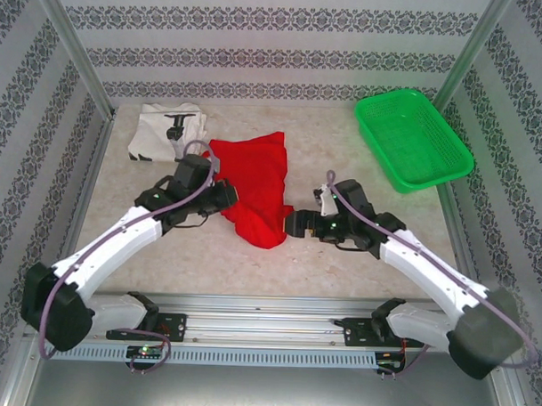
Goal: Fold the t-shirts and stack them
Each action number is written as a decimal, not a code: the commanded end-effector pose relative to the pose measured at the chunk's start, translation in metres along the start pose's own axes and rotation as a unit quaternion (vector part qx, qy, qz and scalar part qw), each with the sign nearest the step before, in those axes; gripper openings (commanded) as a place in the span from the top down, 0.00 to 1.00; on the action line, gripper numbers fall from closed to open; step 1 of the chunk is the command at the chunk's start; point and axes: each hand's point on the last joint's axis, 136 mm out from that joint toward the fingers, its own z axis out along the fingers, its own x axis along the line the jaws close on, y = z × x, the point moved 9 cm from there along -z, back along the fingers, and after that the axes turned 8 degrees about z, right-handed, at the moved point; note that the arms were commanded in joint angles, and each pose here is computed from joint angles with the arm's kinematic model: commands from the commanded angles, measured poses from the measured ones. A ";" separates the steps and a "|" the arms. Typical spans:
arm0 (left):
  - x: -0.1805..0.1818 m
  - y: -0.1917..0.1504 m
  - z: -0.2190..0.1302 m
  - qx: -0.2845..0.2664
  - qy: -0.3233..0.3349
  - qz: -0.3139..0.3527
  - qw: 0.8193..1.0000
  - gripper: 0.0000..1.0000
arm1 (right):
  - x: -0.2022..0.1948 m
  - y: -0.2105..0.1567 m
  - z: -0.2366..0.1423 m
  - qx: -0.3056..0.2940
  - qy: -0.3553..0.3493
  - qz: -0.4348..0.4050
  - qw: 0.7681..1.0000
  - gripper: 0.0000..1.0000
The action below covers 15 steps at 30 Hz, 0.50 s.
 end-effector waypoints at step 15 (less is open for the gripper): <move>-0.031 0.021 -0.049 -0.028 -0.025 0.056 0.998 1.00 | 0.023 0.021 0.079 0.062 0.002 0.017 0.998 0.29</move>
